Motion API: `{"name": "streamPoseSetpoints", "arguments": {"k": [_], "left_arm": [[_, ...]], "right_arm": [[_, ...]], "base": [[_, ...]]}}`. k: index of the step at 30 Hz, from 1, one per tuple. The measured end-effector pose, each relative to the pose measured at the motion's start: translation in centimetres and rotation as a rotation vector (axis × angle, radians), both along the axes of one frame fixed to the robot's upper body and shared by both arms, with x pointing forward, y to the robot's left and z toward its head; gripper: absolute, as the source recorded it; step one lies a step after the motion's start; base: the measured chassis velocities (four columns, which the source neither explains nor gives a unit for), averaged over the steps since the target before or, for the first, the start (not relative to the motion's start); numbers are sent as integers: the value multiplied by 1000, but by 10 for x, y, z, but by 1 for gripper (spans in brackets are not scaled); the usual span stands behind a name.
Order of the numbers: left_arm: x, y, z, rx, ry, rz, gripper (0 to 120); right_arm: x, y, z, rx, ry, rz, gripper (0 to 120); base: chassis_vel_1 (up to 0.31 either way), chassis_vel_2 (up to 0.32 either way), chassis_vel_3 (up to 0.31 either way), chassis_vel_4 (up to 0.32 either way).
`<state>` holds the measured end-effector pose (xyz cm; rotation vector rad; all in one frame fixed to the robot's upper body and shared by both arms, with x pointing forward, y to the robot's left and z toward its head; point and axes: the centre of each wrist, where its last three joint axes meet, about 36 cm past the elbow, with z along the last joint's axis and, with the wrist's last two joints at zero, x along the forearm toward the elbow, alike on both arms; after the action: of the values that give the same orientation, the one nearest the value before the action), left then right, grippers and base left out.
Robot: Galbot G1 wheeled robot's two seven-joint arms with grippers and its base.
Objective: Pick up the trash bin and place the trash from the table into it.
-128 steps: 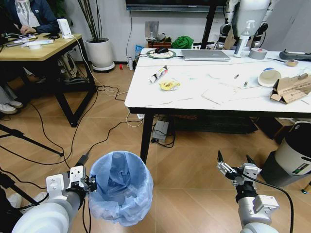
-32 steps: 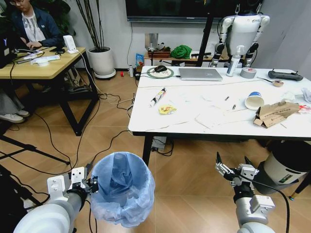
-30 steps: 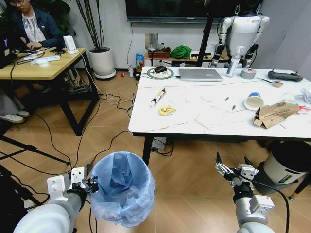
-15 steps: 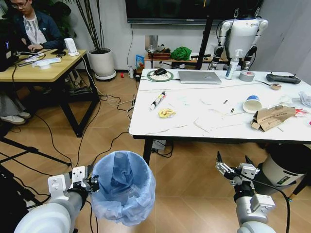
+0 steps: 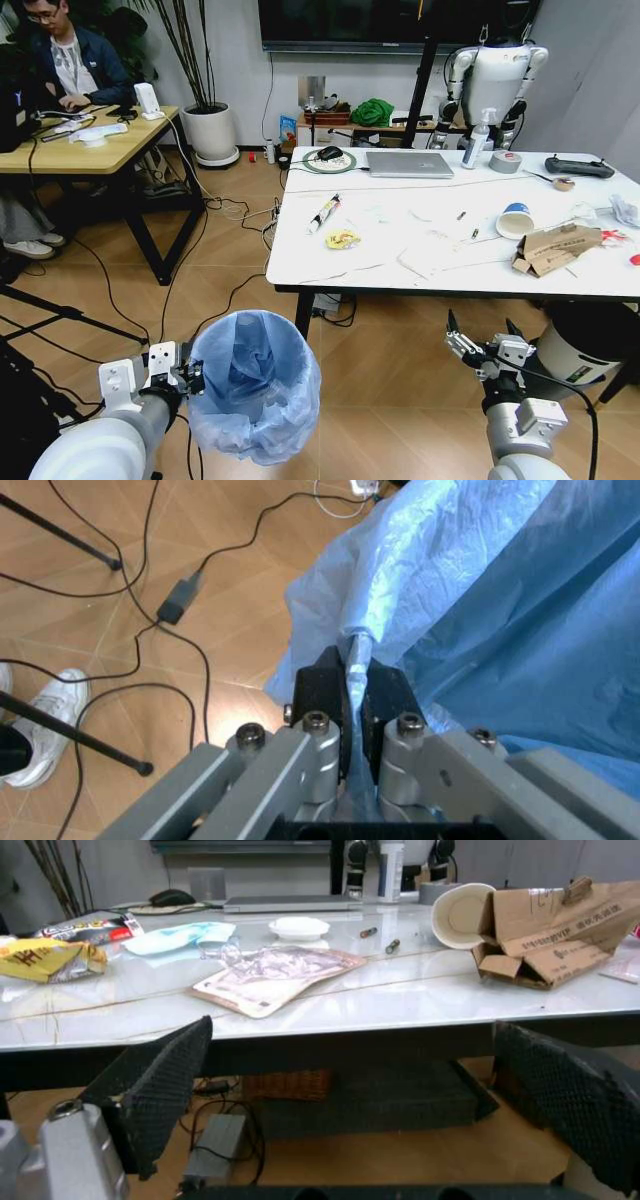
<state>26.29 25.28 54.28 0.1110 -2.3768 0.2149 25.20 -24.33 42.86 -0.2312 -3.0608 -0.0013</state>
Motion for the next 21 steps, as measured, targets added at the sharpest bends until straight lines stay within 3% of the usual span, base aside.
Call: {"name": "streamPoseSetpoints", "arguments": {"k": [21], "left_arm": [[0,-1,-1,-4,-3,-4,0]], "right_arm": [[0,1,0,6,2,1,100]], "base": [[0,0,0,0]]}}
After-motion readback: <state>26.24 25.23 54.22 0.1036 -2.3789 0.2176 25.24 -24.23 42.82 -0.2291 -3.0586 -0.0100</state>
